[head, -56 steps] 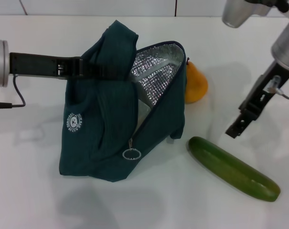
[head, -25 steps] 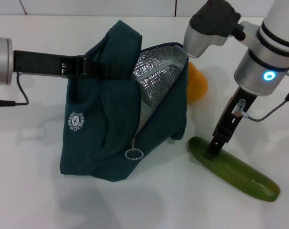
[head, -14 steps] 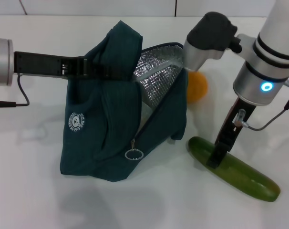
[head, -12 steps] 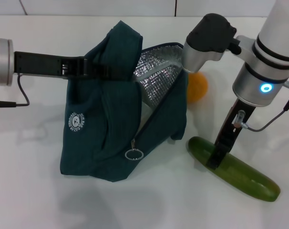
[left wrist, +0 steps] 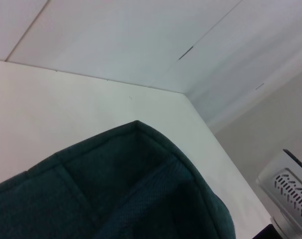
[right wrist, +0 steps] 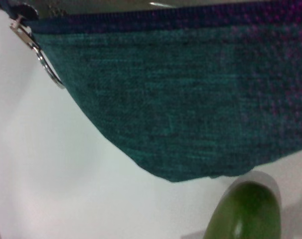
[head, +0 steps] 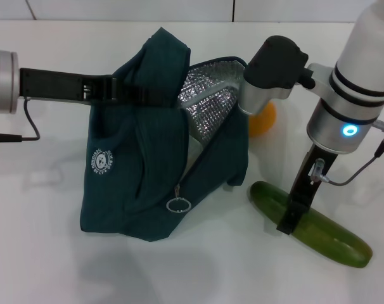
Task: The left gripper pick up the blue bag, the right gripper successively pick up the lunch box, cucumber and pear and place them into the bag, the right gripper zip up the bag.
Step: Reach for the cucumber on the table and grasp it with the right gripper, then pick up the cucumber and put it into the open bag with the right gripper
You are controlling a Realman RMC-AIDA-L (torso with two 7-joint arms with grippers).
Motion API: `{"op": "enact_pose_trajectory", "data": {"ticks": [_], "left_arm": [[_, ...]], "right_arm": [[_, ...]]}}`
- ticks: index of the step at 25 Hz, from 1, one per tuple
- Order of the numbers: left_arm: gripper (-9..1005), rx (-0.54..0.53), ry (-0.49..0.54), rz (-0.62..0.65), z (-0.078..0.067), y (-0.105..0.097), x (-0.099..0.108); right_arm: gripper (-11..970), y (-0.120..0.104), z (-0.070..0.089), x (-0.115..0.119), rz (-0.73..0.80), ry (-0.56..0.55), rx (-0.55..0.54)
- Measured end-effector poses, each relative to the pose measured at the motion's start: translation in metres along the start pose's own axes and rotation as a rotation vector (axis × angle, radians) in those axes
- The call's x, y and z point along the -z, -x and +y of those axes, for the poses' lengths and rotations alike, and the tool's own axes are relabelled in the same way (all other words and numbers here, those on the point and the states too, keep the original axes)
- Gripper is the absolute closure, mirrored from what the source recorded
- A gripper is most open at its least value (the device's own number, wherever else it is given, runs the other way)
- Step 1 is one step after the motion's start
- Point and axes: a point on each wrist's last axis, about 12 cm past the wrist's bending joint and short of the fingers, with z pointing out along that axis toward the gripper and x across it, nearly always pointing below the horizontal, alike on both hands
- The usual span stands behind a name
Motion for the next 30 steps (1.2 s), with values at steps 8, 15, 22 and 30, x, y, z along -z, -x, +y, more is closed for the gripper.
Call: {"op": "enact_pose_trajectory", "data": {"ticks": [8,15,22,30], "left_arm": [[947,-0.001,-0.001,0.000,-0.0001,-0.0001,-0.0003],[947,-0.003,-0.002,0.003,-0.0009,0.0000,-0.0004],[947,-0.002,-0.004,0.005,-0.0006,-0.0007,-0.0008],[947,-0.003,-0.005,0.005,-0.0008,-0.0002,-0.0010]], "right_arm": [[143,0.0005,0.0006,-0.0046,0.023,-0.024,0.021],[274,0.0017,-0.0003,-0.0051,0.012,-0.033,0.022],[343,0.0004,-0.0009,-0.0071,0.011,-0.034,0.019],[344,0.0002,-0.0030,-0.0064,0.015,-0.045,0.016]]}}
